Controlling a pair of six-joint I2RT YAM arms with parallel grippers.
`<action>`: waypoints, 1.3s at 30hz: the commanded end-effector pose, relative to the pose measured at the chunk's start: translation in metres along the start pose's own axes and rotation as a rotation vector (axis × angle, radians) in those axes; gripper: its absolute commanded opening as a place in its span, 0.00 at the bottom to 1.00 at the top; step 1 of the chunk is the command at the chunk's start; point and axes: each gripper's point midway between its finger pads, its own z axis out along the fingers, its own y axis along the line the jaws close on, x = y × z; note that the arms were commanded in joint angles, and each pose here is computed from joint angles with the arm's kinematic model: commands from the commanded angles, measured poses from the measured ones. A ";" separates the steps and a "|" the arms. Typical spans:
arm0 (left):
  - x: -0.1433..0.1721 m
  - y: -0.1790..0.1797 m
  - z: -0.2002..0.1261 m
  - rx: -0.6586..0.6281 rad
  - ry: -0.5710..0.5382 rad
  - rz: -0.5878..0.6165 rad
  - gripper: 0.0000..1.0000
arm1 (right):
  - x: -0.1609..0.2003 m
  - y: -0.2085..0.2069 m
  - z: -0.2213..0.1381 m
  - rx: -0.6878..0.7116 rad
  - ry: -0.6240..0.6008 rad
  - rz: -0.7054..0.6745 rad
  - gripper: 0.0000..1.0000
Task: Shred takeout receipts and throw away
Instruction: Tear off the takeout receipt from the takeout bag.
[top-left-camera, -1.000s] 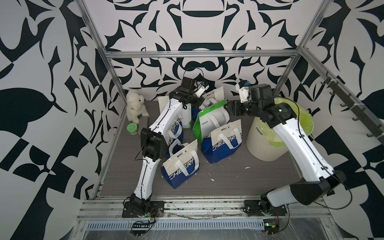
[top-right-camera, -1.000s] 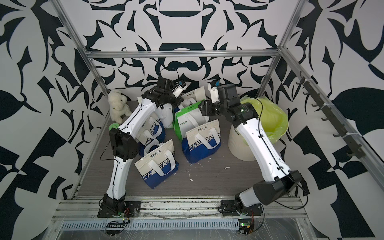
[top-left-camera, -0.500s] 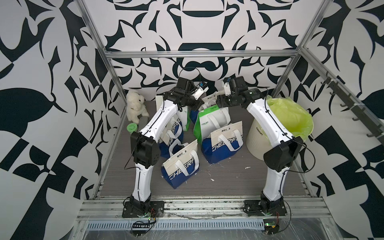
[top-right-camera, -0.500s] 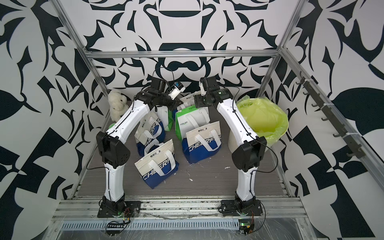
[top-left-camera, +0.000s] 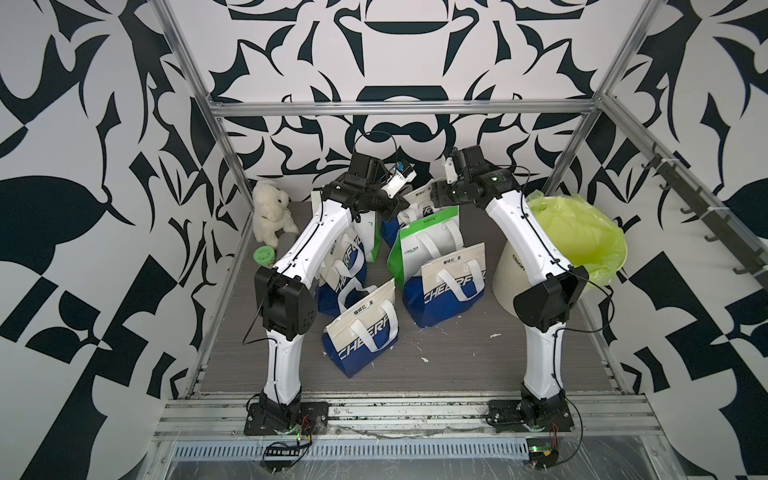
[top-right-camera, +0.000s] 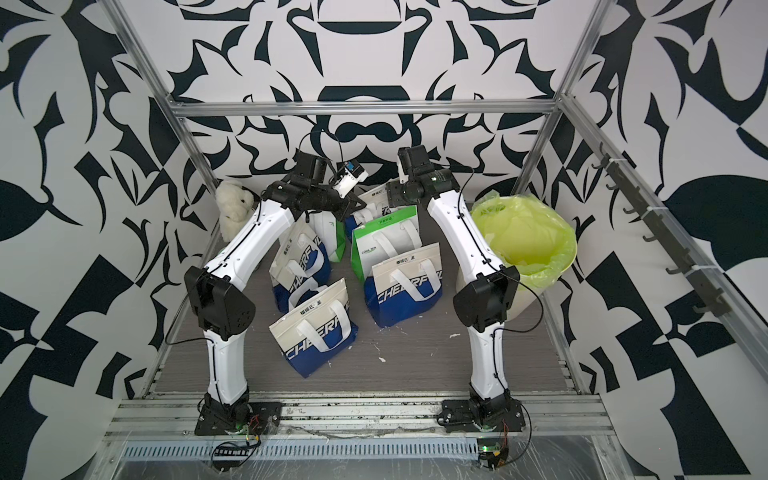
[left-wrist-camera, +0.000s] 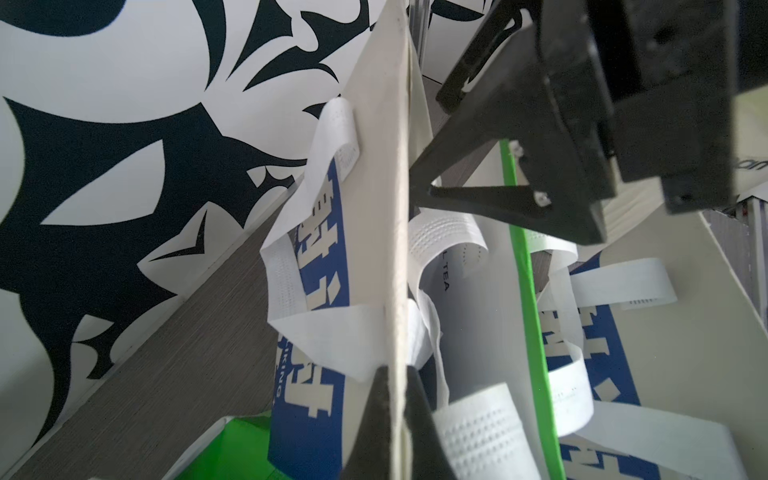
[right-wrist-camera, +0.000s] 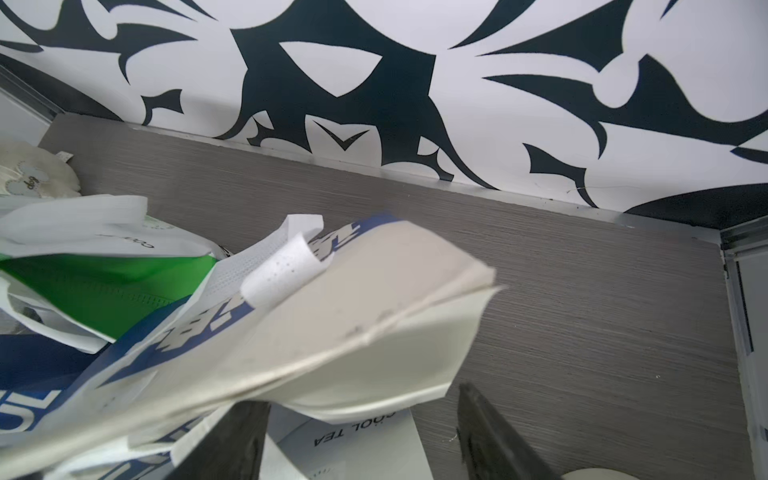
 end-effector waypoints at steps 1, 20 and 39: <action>-0.030 -0.016 -0.027 0.030 -0.093 0.041 0.00 | -0.024 0.002 -0.021 0.004 -0.084 -0.009 0.68; -0.011 -0.017 -0.024 0.022 -0.042 0.035 0.00 | -0.052 -0.025 -0.030 0.175 -0.177 -0.094 0.00; 0.005 -0.008 -0.014 -0.016 0.005 0.012 0.00 | -0.047 -0.083 -0.049 0.330 -0.143 -0.059 0.00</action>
